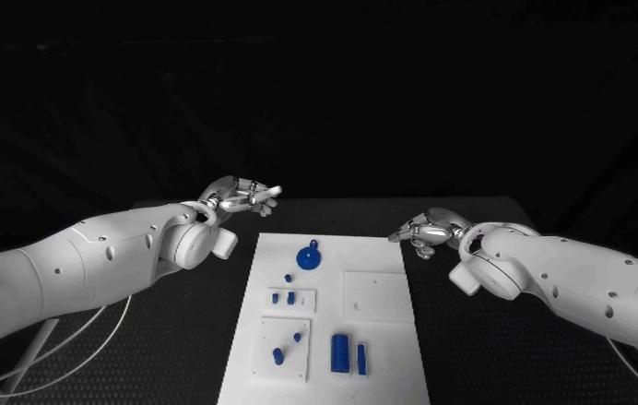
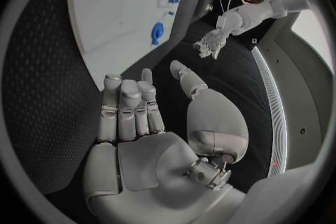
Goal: Assemble the parts on the task board
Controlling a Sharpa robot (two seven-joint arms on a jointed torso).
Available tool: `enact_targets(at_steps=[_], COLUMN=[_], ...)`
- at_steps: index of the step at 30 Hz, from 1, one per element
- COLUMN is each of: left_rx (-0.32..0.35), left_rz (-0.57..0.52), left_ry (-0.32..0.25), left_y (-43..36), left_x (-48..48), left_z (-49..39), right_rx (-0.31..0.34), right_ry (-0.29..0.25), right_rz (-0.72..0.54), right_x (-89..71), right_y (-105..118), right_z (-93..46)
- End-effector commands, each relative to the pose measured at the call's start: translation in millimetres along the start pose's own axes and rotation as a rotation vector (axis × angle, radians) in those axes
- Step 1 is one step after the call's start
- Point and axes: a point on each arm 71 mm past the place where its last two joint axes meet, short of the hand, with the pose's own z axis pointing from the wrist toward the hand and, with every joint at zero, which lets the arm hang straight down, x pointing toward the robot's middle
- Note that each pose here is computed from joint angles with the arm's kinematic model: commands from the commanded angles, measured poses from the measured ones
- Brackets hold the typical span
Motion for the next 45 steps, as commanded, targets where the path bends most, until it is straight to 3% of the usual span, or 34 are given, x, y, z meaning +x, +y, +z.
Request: enact_targets(at_steps=[1, 6, 11, 15, 23, 24, 25, 28, 34, 40, 45], left_rx=[0.065, 0.077, 0.068, 0.052, 0.065, 0.066, 0.042, 0.042, 0.047, 0.059, 0.076], left_rz=[-0.097, -0.156, -0.173, -0.184, -0.179, -0.179, -0.166, -0.168, -0.181, -0.200, -0.218], left_ry=[-0.078, -0.089, -0.075, -0.063, -0.038, -0.039, -0.072, -0.075, -0.094, -0.132, -0.177], left_y=[-4.2, -4.6, -3.0, 6.3, 7.2, 7.1, 8.3, 9.1, 13.4, 17.4, 15.5], left_x=[-7.5, -10.0, -10.7, -5.3, 3.2, 3.3, 0.5, 2.7, 16.3, 41.1, 67.3], left_z=[9.7, 21.6, 28.6, 30.0, 33.8, 33.9, 34.0, 32.9, 25.6, 9.2, -13.5], right_rx=[-0.128, -0.166, -0.185, -0.192, -0.206, -0.207, -0.165, -0.170, -0.198, -0.240, -0.268], right_ry=[-0.041, -0.119, -0.132, -0.137, -0.127, -0.125, -0.150, -0.155, -0.183, -0.235, -0.293], right_rz=[0.214, 0.349, 0.443, 0.482, 0.487, 0.488, 0.460, 0.464, 0.491, 0.540, 0.594], right_x=[-22.7, -43.7, -38.2, -35.6, -34.2, -33.7, -36.5, -35.1, -26.5, -9.5, 10.8], right_y=[4, 7, 1, -2, 0, 0, -4, -3, 2, 11, 21], right_z=[15.4, 34.6, 48.2, 49.7, 49.7, 49.9, 49.3, 48.6, 43.1, 29.6, 9.5])
